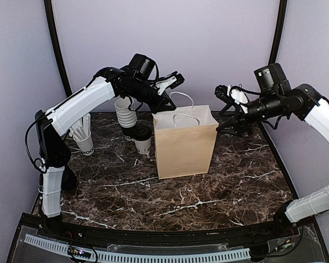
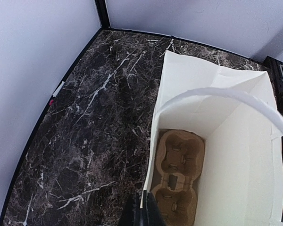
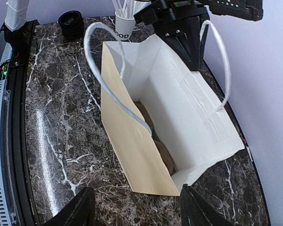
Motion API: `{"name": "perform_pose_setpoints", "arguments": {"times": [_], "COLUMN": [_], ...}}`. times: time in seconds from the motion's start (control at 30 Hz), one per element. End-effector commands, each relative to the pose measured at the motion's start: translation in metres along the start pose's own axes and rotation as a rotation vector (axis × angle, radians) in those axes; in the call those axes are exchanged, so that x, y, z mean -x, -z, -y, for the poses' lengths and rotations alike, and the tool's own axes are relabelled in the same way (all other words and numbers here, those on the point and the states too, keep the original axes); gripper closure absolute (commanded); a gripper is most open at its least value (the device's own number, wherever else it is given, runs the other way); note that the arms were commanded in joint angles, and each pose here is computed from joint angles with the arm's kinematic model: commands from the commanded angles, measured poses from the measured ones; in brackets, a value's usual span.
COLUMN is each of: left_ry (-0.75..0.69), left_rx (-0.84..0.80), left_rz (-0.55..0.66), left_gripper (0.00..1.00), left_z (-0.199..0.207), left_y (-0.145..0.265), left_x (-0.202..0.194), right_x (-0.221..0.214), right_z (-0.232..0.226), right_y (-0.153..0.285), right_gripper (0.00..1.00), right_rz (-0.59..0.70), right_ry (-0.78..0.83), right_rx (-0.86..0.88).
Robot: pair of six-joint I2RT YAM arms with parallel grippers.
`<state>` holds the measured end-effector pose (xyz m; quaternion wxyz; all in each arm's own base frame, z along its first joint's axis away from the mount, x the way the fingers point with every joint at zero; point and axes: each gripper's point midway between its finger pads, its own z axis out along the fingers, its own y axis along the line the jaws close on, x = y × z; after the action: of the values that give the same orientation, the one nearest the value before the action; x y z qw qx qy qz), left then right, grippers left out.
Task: Pack the takeout coffee
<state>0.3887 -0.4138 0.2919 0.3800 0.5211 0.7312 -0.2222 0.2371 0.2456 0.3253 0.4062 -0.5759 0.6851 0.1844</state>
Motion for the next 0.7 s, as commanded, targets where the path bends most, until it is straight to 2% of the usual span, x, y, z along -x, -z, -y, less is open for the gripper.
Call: {"name": "perform_pose_setpoints", "arguments": {"times": [0.0,0.13,0.2,0.33,0.37,0.4,0.43,0.47,0.67], "left_ry": [-0.027,-0.13,-0.251,-0.393,-0.413,-0.461,-0.477,-0.514,-0.564], "left_rx": [-0.052,0.024,0.085,0.26,0.293,0.3,0.327,0.34,0.38], "left_rz": [0.041,0.015,-0.024,-0.111,-0.063,-0.102,-0.052,-0.066,-0.049], "left_gripper": [1.0,1.0,1.0,1.0,1.0,1.0,1.0,1.0,1.0], "left_z": [0.015,0.035,0.063,0.083,0.087,0.1,0.104,0.115,0.158], "left_y": [0.022,0.027,0.022,0.021,0.031,0.023,0.033,0.034,0.037], "left_x": [0.016,0.022,0.022,0.003,0.014,-0.001,0.01,0.001,-0.003], "right_x": [-0.004,-0.012,-0.023,-0.045,-0.05,-0.055,-0.06,-0.065,-0.082], "right_z": [0.023,0.056,0.076,0.107,0.113,0.119,0.124,0.128,0.136], "right_y": [0.015,0.03,0.038,0.055,0.057,0.059,0.06,0.06,0.051], "right_gripper": [0.38,0.39,0.39,0.39,0.39,0.39,0.39,0.39,0.39], "right_rz": [0.002,-0.004,-0.026,-0.068,-0.074,-0.081,-0.088,-0.092,-0.1], "right_ry": [-0.009,-0.076,-0.118,-0.173,-0.185,-0.201,-0.215,-0.228,-0.282], "right_rx": [-0.108,-0.236,-0.305,-0.407,-0.426,-0.444,-0.459,-0.47,-0.479]}}
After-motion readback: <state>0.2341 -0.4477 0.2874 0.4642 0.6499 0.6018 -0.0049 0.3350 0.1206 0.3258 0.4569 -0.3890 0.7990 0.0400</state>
